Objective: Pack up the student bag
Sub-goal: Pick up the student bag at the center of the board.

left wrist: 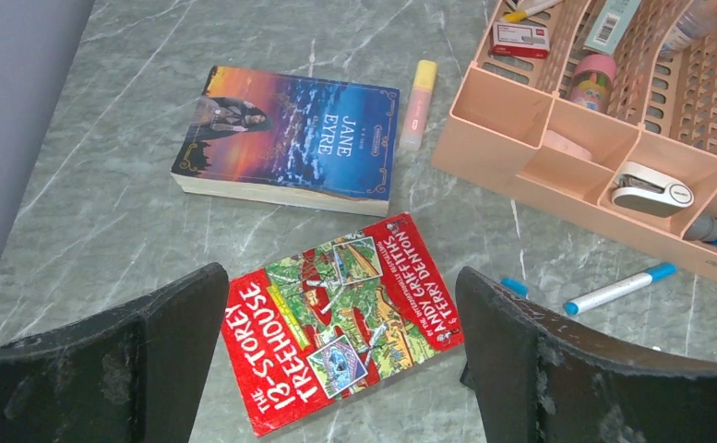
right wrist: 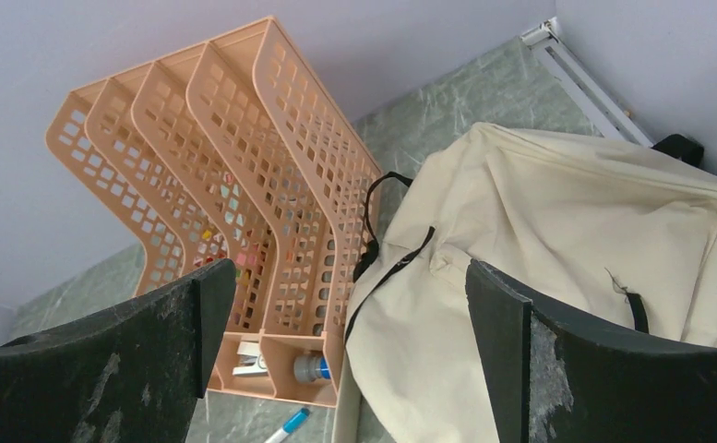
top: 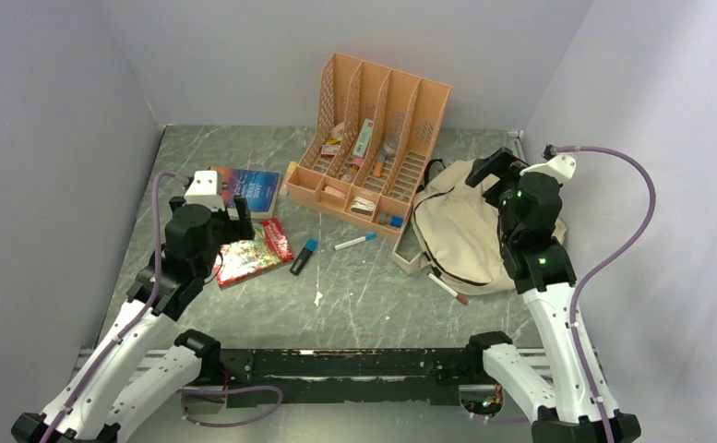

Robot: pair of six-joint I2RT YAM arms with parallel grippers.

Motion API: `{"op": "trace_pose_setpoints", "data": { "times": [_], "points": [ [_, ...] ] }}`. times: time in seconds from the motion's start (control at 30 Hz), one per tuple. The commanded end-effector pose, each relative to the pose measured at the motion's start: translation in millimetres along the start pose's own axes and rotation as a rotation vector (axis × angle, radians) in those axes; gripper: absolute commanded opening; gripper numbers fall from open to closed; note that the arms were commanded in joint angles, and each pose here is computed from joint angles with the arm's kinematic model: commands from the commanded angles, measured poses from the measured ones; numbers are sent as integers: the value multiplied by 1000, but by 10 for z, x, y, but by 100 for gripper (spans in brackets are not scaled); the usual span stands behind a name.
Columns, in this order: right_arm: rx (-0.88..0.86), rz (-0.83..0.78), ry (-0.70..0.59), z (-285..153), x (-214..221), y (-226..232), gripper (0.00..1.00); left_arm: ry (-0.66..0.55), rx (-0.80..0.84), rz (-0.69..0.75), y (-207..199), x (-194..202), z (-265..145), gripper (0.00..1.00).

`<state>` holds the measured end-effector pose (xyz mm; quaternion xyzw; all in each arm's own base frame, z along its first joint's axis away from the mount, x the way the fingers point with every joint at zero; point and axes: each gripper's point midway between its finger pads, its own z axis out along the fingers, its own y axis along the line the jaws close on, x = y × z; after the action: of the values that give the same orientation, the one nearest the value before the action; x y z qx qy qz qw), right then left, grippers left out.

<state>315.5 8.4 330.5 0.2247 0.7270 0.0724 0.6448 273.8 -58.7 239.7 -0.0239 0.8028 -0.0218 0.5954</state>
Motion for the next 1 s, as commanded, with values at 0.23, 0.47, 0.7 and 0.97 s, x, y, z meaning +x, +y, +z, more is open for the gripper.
{"op": "trace_pose_setpoints", "data": {
  "times": [0.23,0.47,0.7,0.97],
  "points": [
    [20,6,-19,-59,-125,-37,100,-40,-45,-22,75,-189,-85,97],
    [-175,-52,81,-7,92,299,100,-7,-86,-8,137,-109,-61,97],
    [-88,-169,402,152,899,44,92,-9,-121,-18,201,-121,-72,97],
    [-71,-327,656,165,1736,-11,87,9,-88,-25,169,-82,-5,97]
  ]
}}
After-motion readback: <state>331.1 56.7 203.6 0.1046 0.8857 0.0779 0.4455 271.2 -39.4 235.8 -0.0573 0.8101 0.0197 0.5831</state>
